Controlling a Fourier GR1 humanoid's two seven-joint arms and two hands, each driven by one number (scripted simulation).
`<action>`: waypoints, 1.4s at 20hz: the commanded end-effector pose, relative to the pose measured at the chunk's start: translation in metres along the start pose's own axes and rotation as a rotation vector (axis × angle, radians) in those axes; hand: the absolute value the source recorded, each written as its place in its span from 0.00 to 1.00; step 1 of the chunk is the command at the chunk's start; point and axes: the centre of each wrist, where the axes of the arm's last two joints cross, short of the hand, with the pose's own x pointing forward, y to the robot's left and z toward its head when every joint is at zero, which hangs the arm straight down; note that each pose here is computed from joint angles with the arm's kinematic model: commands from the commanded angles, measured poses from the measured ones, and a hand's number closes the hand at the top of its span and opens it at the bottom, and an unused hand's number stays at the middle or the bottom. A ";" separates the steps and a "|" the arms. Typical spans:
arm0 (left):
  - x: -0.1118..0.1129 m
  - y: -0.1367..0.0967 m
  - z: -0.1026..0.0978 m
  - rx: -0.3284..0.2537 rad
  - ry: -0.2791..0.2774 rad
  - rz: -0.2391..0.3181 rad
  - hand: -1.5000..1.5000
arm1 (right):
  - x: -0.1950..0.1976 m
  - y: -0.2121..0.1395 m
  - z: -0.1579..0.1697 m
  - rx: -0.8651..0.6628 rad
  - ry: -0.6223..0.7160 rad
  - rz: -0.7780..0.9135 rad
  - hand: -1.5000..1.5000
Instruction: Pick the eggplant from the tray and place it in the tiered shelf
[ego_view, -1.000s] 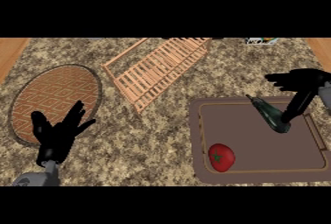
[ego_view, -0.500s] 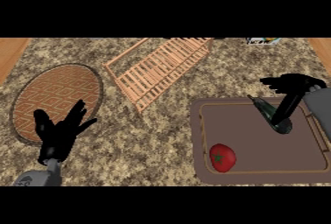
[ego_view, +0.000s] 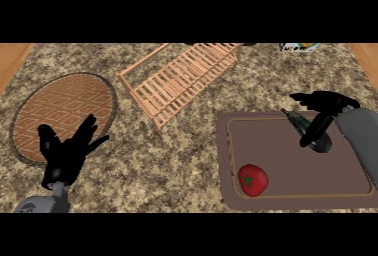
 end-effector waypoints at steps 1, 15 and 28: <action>-0.021 0.001 0.004 0.009 0.044 0.008 0.50 | -0.011 0.003 -0.004 0.001 -0.040 -0.020 0.00; -0.012 0.013 0.000 0.038 0.037 -0.009 0.50 | 0.000 0.040 -0.017 0.157 -0.241 0.069 1.00; -0.019 0.010 0.009 0.055 0.081 0.010 0.50 | 0.202 0.138 0.053 0.049 -1.095 0.518 1.00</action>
